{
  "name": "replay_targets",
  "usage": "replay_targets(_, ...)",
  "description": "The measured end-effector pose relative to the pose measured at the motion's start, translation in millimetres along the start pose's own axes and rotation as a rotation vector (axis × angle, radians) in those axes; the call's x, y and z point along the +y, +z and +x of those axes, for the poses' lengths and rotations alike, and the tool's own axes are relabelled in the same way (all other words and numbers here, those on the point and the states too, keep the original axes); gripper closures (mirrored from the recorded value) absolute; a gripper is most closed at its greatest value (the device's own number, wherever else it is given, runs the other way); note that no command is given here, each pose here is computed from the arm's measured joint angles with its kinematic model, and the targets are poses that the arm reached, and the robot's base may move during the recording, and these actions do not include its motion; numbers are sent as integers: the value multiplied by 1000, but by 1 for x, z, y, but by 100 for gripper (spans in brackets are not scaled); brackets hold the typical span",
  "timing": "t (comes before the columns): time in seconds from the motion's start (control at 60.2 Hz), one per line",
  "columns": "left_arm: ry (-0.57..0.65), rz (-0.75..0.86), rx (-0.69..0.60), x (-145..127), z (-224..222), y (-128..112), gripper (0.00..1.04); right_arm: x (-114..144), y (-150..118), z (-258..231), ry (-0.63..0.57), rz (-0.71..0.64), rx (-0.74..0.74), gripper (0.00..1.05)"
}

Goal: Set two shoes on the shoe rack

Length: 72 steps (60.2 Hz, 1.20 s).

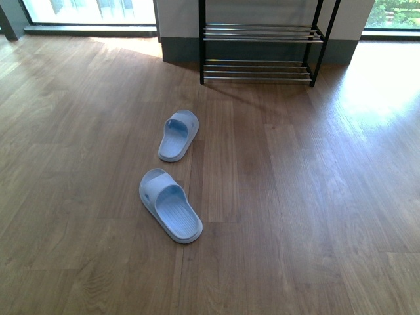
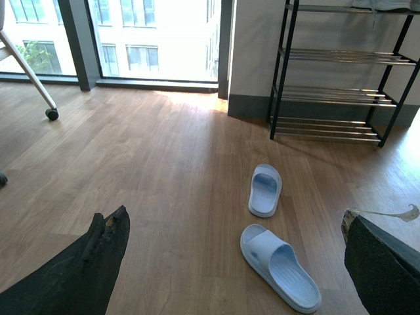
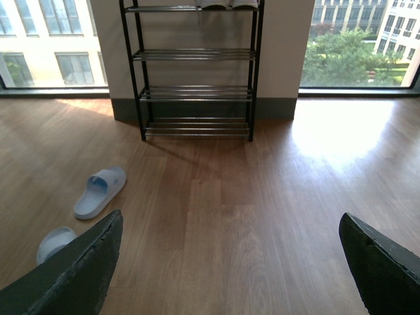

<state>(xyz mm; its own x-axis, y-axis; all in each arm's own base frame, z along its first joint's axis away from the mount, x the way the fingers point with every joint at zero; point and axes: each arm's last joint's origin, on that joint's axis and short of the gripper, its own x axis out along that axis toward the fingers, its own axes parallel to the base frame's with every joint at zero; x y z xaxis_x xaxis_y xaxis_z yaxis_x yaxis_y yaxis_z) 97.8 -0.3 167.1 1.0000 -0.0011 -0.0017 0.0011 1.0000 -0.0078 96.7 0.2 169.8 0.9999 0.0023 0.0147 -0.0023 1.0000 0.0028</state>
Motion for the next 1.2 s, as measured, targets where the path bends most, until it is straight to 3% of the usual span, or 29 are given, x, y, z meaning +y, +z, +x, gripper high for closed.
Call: replay_targets(1.195,-2,0,0,0,0,0,9,0,0,0,0,0,0,9)
